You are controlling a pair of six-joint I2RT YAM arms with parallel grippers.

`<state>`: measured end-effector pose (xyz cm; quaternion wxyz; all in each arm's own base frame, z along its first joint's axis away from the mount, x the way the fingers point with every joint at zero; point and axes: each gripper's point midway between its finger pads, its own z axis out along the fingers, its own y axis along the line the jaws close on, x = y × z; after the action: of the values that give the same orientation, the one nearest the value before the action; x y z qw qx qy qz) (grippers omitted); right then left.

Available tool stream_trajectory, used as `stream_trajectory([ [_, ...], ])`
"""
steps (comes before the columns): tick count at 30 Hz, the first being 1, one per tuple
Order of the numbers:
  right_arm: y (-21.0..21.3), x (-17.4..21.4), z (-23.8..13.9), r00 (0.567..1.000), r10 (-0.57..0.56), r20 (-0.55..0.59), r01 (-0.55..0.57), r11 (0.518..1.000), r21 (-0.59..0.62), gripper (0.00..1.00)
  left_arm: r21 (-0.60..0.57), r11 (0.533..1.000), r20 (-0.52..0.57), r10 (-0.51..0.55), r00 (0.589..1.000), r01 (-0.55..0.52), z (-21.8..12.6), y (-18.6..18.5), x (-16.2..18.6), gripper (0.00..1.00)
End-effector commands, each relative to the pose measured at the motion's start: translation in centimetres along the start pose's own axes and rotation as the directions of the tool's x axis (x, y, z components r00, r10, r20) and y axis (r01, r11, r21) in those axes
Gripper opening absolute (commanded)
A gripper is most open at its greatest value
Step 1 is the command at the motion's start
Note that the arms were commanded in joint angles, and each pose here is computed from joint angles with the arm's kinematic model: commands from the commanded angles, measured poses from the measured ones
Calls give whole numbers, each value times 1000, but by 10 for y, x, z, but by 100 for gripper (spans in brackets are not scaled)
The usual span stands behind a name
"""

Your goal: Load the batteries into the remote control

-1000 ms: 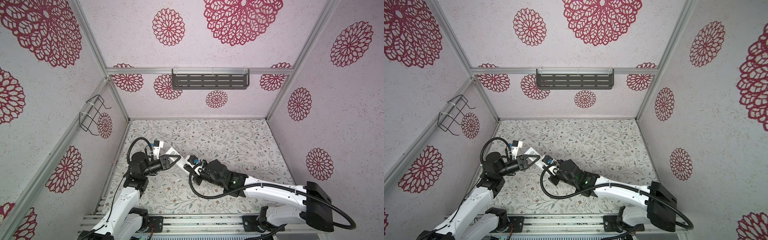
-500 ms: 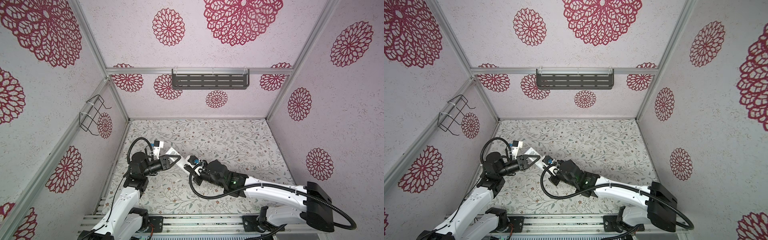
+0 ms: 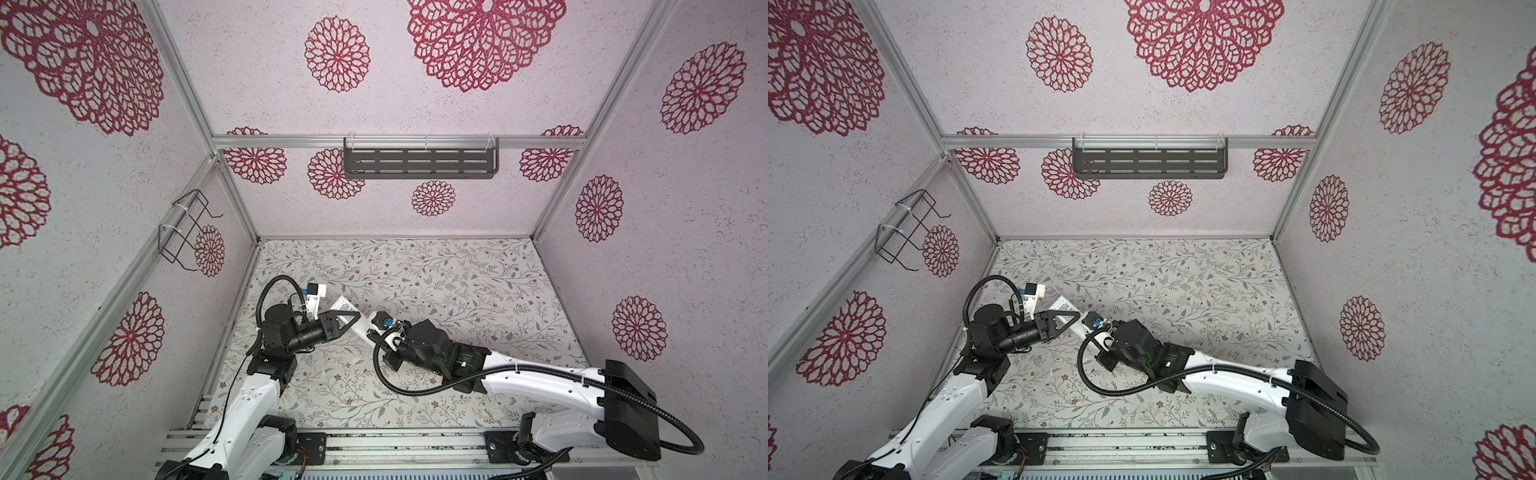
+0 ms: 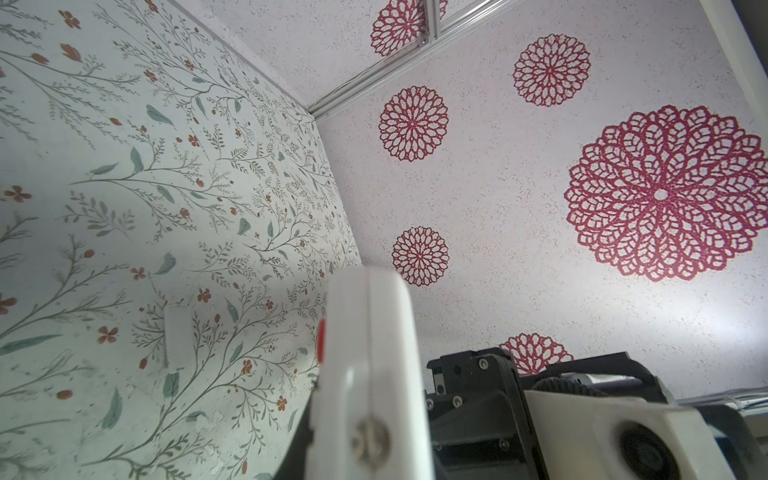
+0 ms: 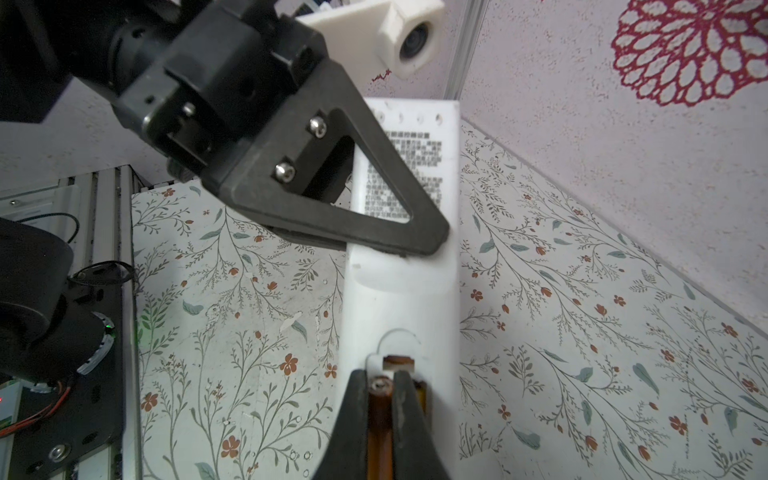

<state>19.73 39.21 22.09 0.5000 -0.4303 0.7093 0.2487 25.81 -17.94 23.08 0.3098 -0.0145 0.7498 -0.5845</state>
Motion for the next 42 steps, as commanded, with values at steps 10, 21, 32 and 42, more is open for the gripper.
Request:
stream_trajectory([
  [10,-19,103,5,933,-15,-360,36,998,52,6,191,976,-42,117,992,-107,-5,-58,0,0],
  [21,-14,45,-7,987,12,-162,-14,1000,-14,22,173,981,-47,98,994,-89,-2,-50,-1,0],
  [32,-6,-1,-33,999,31,-16,-33,995,-92,28,147,986,-53,84,995,-75,0,-43,-1,0],
  [42,-6,-18,-33,1000,20,9,-19,995,-100,30,138,988,-52,83,995,-75,-1,-42,1,0],
])
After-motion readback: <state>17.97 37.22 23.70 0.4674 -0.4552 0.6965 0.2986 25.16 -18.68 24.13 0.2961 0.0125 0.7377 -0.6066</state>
